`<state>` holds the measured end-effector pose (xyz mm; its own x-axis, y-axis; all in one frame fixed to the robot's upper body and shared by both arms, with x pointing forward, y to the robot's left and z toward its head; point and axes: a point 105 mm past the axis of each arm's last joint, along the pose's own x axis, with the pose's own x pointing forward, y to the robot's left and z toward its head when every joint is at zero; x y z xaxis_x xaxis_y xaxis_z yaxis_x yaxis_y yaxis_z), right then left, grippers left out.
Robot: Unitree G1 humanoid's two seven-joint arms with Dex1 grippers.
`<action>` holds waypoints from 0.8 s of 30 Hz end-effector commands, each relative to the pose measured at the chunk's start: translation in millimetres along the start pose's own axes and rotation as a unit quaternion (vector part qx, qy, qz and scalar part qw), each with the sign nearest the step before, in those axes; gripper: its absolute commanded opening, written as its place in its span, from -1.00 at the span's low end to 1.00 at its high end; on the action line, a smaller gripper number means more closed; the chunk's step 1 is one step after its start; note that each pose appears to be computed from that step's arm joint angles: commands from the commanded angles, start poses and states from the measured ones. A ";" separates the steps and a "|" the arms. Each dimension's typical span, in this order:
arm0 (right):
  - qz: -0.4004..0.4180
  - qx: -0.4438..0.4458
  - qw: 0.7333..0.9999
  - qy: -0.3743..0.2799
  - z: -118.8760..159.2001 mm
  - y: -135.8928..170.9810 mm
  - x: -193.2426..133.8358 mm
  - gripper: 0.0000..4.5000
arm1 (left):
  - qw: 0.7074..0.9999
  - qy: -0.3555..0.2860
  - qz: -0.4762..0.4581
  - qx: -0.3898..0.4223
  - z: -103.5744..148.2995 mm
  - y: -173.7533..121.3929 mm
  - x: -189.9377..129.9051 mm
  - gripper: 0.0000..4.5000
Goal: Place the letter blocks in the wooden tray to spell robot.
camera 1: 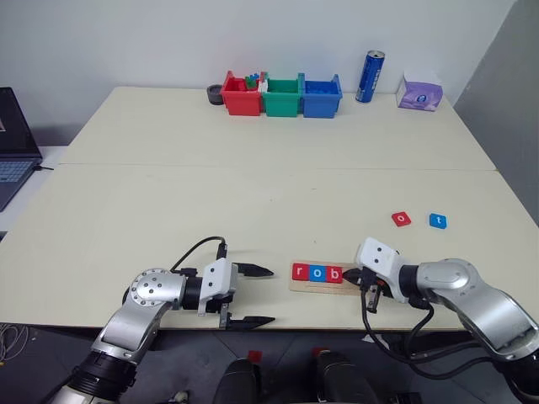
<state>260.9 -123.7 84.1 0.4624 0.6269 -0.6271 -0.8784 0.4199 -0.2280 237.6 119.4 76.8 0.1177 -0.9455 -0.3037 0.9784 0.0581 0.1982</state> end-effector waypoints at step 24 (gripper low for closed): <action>-0.341 0.179 0.921 -0.051 -34.7 -155.8 -53.3 0.99 | 1.000 -0.010 0.005 0.017 7.6 1.2 2.9 1.00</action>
<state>363.2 -233.6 115.6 0.8856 0.2368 -0.3996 -0.3541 0.9009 -0.2510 237.7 117.9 75.9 0.1253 -0.9464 -0.2978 0.9777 0.0668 0.1990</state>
